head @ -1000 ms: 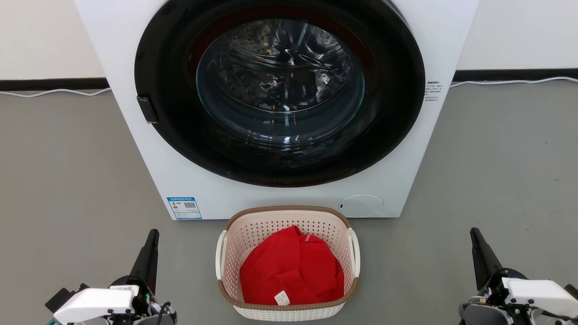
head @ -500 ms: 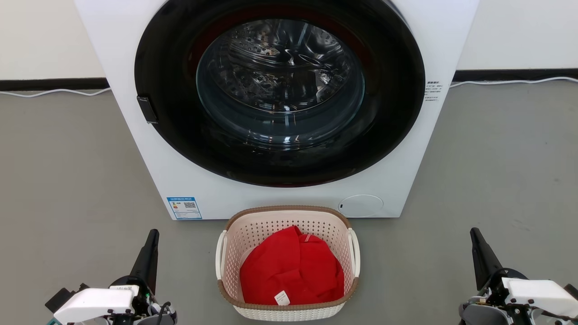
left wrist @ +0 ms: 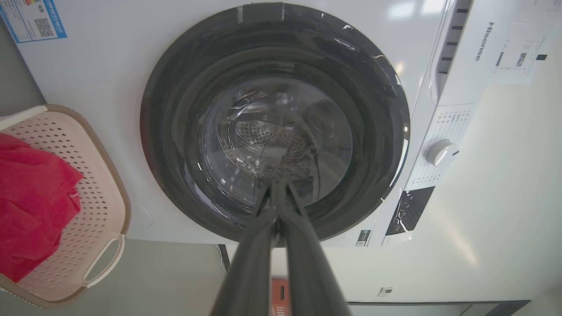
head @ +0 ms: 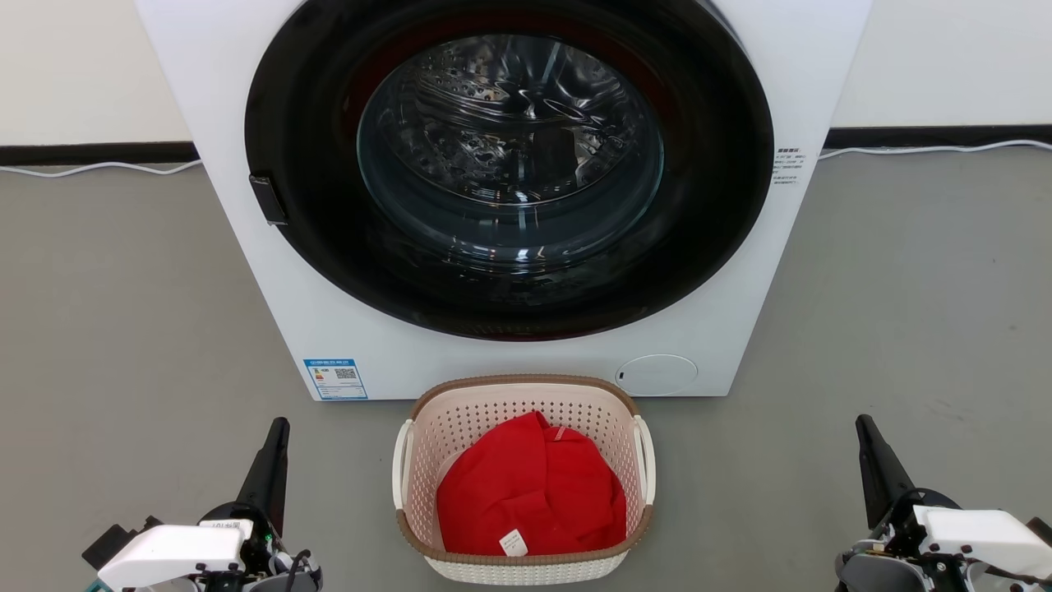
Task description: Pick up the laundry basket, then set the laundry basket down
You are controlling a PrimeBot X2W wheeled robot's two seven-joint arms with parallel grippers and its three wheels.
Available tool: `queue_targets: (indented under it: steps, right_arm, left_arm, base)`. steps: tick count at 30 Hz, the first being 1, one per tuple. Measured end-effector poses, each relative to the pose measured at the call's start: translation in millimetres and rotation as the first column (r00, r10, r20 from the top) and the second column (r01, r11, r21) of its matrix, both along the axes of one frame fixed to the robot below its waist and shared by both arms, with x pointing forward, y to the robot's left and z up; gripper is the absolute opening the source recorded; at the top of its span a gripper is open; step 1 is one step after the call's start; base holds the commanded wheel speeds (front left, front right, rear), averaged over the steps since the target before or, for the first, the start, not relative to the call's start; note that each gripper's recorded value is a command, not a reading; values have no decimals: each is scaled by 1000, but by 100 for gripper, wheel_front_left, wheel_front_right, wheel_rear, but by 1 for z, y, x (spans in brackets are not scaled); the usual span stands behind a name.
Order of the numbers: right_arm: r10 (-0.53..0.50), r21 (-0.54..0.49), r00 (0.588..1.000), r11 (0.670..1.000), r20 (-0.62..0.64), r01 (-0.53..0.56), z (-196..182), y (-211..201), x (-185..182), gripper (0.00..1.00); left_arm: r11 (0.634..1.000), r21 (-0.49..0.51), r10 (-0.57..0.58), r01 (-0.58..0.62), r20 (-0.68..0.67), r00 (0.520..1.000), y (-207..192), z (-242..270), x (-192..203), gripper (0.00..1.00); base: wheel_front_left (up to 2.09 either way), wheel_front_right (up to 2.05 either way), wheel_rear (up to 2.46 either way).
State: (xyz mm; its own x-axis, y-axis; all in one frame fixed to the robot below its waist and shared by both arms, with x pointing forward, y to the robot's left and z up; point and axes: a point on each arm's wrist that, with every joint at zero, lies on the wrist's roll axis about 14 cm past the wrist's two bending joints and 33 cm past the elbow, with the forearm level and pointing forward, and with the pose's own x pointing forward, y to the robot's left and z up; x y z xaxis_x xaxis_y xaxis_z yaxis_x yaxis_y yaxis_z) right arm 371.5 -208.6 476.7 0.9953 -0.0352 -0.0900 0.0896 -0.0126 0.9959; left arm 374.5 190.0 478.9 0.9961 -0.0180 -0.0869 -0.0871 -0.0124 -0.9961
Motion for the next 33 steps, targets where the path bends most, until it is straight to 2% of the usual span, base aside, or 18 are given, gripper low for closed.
queue_targets:
  steps: [14,15,22,33]
  right_arm:
    - [0,0,1000,1000,0,0,0,0,0,0]
    - [0,0,1000,1000,0,0,0,0,0,100]
    - [4,18,993,1000,-116,-2,-38,5,-21,100]
    - [22,14,994,1000,-111,-21,-36,16,-18,100]
  left_arm:
    - [1000,0,0,0,0,1000,0,0,0,0]
    - [1000,0,0,0,0,1000,0,0,0,100]
    - [1000,-15,10,-12,-130,991,-1,-42,-25,100]
    - [1000,14,22,-20,-104,994,-2,-34,-22,100]
  base:
    - [0,0,0]
    - [0,0,0]
    - [0,0,0]
    - [0,0,0]
